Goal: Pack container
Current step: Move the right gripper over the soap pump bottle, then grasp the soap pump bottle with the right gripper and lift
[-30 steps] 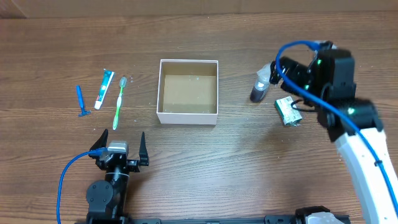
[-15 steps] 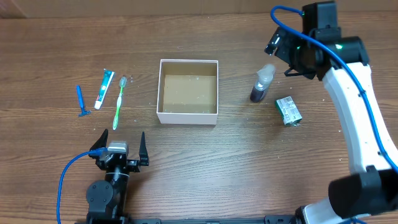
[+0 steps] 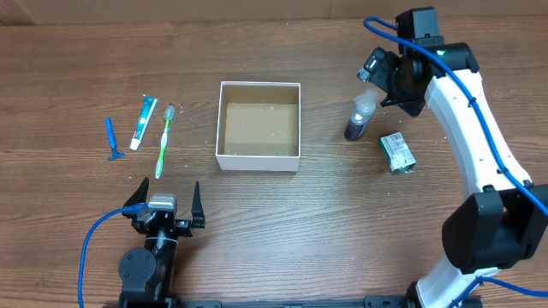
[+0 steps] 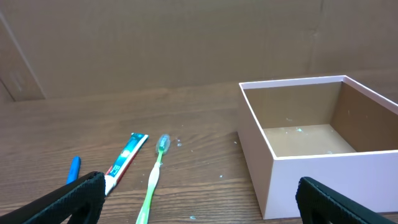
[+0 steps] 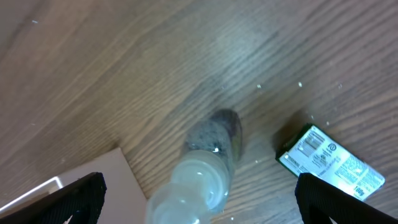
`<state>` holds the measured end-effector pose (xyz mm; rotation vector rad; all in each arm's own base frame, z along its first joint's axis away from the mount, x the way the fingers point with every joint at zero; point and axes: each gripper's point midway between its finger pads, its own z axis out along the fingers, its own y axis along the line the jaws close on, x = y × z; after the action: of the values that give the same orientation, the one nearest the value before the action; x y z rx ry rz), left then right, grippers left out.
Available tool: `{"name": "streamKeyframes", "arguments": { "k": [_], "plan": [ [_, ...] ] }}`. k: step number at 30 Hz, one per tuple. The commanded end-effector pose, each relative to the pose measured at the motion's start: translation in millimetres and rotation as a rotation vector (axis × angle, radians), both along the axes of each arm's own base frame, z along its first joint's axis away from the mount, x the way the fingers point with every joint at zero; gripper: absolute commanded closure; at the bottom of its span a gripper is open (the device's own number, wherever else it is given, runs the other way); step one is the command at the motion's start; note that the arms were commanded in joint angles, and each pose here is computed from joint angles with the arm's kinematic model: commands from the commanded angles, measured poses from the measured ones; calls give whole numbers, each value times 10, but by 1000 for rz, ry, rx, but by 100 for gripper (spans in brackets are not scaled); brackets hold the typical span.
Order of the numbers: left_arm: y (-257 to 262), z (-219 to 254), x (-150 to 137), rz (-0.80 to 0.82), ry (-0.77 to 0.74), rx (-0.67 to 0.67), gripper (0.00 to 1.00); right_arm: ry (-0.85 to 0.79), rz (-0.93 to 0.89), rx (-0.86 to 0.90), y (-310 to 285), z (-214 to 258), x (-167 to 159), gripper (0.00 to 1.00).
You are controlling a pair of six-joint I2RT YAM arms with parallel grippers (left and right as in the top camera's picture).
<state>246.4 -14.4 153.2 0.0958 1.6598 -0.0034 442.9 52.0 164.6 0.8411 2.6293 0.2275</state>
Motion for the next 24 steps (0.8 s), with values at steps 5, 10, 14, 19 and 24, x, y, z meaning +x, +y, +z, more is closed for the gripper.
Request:
{"name": "streamKeyframes", "arguments": {
  "k": [5, 10, 14, 19, 24],
  "plan": [
    [-35, -19, -1, -19, 5, 11, 0, 8, -6, 22, 158, -25, 11, 0],
    [-35, -19, -1, -19, 5, 11, 0, 49, 28, 16, 333, -206, -4, 3],
    [-35, -19, -1, -19, 5, 11, 0, 74, 17, 17, 357, -310, -4, 21],
    [-35, -19, -1, -19, 5, 11, 0, 74, 13, 7, 338, -316, 0, 46],
    [-35, -19, -1, -19, 5, 11, 0, 70, 29, -27, 293, -316, 5, 60]
  ]
}}
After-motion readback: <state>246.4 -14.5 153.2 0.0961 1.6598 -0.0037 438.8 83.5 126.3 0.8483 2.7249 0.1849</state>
